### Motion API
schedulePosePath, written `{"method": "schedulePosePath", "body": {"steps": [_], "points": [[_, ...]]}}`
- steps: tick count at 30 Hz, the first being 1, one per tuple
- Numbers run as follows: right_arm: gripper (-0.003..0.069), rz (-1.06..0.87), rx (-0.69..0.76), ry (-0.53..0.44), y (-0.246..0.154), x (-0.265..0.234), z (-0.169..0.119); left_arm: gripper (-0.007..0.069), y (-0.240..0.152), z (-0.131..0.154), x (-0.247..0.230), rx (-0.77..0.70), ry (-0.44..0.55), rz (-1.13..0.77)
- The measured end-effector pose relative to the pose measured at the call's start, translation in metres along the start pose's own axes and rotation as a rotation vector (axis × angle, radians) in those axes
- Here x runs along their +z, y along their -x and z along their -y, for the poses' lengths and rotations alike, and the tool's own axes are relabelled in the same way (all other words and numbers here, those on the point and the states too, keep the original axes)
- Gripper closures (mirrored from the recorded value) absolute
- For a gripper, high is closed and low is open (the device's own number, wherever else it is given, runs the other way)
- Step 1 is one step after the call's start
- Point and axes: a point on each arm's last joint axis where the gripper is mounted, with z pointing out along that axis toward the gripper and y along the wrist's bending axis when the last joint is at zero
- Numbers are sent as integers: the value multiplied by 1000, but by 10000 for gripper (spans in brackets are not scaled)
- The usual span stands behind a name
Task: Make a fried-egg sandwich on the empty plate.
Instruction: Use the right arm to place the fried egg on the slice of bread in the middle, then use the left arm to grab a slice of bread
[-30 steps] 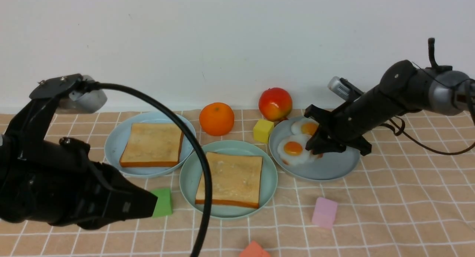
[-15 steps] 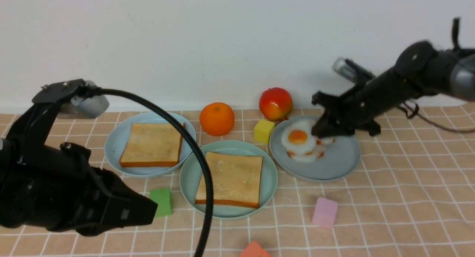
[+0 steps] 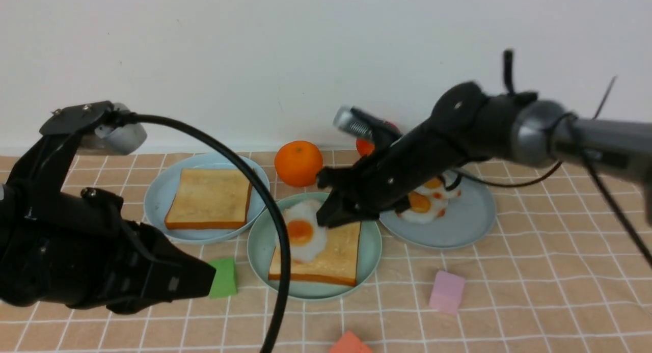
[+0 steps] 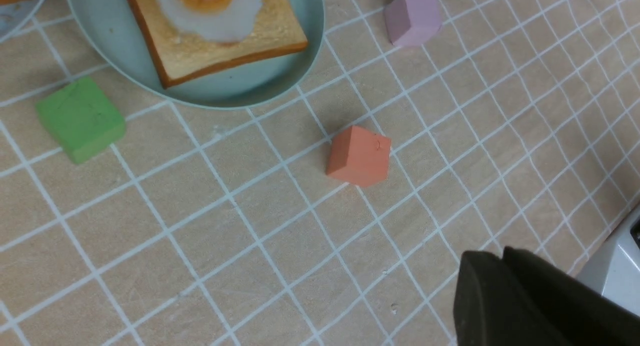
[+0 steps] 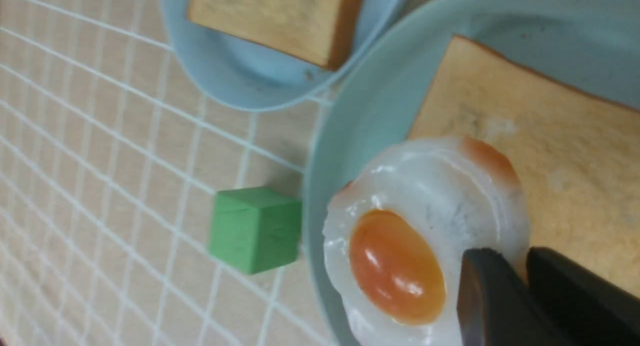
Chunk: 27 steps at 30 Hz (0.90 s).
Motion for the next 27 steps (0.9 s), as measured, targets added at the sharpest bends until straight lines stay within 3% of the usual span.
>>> {"method": "schedulePosePath", "body": {"steps": [2, 5, 8, 10, 11, 14, 19, 21, 27], "points": [[518, -7, 3, -18, -1, 5, 5, 570, 0, -1, 0, 3, 7, -3], [404, -12, -26, -46, -2, 4, 7, 567, -1, -2, 0, -7, 19, -8], [232, -14, -84, -79, 0, -7, 4, 564, -1, -3, 0, -5, 32, -11], [190, -7, -110, -87, 2, -15, 1, 562, -1, -4, 0, 0, 40, -12], [134, 22, -169, -97, 6, -36, -8, 559, 0, -6, 0, 13, 63, 1], [89, 74, -296, -89, 9, -81, -35, 555, 9, -14, 5, 22, 122, 64], [123, 136, -488, -41, -5, -154, -85, 554, 32, -35, 23, -78, 216, 231], [216, 149, -612, -11, -25, -197, -112, 554, 47, -50, 37, -155, 250, 236], [510, 161, -700, 21, -80, -247, -129, 550, 85, -102, 48, -363, 284, 127]]}}
